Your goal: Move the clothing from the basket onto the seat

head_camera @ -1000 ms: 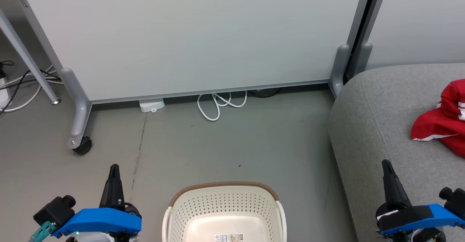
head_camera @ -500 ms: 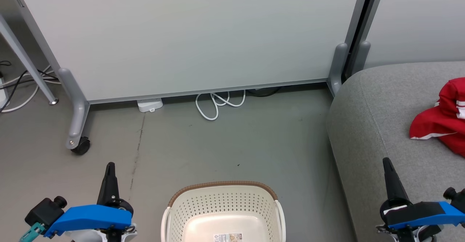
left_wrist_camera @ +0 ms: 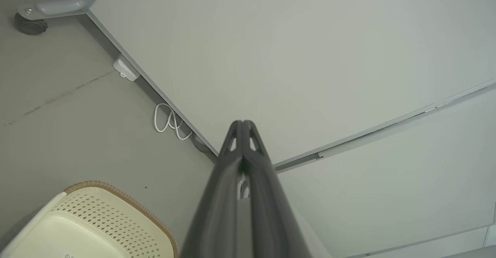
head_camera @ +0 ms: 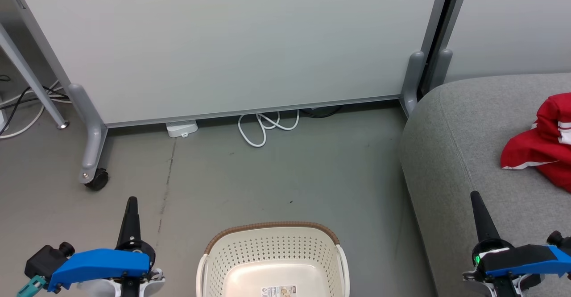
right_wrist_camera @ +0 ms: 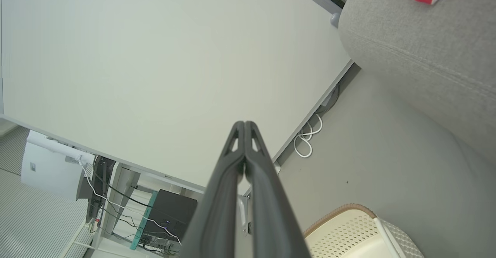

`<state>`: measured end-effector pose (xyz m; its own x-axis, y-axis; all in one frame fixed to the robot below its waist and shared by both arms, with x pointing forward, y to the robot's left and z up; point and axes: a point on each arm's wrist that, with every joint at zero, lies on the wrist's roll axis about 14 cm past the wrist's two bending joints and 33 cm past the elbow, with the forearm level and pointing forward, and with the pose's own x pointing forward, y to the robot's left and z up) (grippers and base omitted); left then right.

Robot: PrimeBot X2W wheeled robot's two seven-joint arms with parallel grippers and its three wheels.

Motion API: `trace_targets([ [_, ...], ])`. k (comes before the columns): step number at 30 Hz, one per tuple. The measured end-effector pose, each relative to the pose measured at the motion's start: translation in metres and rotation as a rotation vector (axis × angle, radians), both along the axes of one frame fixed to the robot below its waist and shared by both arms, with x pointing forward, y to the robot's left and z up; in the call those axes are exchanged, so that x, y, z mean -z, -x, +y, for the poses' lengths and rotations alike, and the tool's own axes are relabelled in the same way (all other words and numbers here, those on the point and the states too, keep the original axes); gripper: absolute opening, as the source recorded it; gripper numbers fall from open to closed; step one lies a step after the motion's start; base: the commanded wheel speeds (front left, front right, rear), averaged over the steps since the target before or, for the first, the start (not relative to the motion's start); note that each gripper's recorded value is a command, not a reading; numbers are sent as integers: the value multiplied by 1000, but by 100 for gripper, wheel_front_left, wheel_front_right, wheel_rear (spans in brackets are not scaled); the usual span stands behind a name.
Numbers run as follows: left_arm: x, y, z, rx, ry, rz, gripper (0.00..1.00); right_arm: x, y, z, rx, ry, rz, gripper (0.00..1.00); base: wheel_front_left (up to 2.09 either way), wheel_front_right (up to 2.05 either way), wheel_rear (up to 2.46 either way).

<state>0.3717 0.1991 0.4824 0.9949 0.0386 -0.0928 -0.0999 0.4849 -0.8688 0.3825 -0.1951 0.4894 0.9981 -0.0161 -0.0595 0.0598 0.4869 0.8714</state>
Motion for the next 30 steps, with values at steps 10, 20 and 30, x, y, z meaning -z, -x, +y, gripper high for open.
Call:
trace_targets([
  [10, -3, -3, 0, -3, 103, -11, 0, -2, -1, -1, 5, -103, -6, 0, 0, 0, 0],
  [20, -7, -6, 1, -3, 196, -26, 0, -4, -2, -2, 6, -195, -9, 0, 0, 0, 0],
  [30, -9, -8, 1, 0, 284, -36, 0, -7, -3, -3, 5, -281, -20, 0, 0, 0, 0],
])
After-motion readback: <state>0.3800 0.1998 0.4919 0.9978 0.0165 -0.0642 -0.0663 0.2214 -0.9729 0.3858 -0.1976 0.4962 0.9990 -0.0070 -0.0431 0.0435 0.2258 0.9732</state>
